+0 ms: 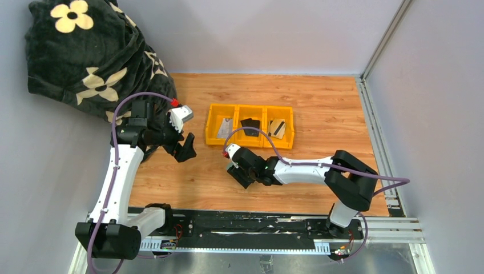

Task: Take the credit cards out of the card holder
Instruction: Pick up the card holder from the center of the board, then open the card holder.

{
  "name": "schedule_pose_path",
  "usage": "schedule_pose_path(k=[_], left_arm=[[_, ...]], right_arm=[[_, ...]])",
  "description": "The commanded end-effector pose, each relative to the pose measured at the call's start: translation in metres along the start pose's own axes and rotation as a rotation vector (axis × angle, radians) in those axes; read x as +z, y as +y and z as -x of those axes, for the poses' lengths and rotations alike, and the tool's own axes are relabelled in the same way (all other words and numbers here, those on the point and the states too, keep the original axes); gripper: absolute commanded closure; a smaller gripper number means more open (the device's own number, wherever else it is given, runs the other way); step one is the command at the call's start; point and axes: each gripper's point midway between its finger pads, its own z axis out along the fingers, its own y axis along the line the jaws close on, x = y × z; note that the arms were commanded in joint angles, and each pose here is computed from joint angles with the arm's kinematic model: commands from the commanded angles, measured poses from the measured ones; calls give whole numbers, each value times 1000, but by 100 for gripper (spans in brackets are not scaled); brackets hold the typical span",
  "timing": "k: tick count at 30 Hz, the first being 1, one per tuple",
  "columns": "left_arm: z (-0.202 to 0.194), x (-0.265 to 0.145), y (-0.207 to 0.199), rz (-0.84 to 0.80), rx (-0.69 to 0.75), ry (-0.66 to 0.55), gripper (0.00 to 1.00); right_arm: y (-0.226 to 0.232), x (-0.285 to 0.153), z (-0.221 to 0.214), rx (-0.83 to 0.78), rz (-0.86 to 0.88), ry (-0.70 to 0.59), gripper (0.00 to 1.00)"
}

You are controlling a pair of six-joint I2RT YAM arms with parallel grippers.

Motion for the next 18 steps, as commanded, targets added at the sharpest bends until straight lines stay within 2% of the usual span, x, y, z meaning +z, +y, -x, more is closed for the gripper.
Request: schedule_pose_path(k=[1,6,13,18], left_arm=[[9,0,-16,-74,-69,-35,0],[20,3,-37,-196,-225,-71,0],[38,1,-45,-259,-399,-81,0],[56,-6,-54,-304,-441,-111,0]], right_arm=[[-14,-16,-3,6,-103,-12,42],[-12,-49,44,42,-101,-180,42],[-2,-97,108,53,-71,-378,42],[13,-129,151,41,-29,-504,42]])
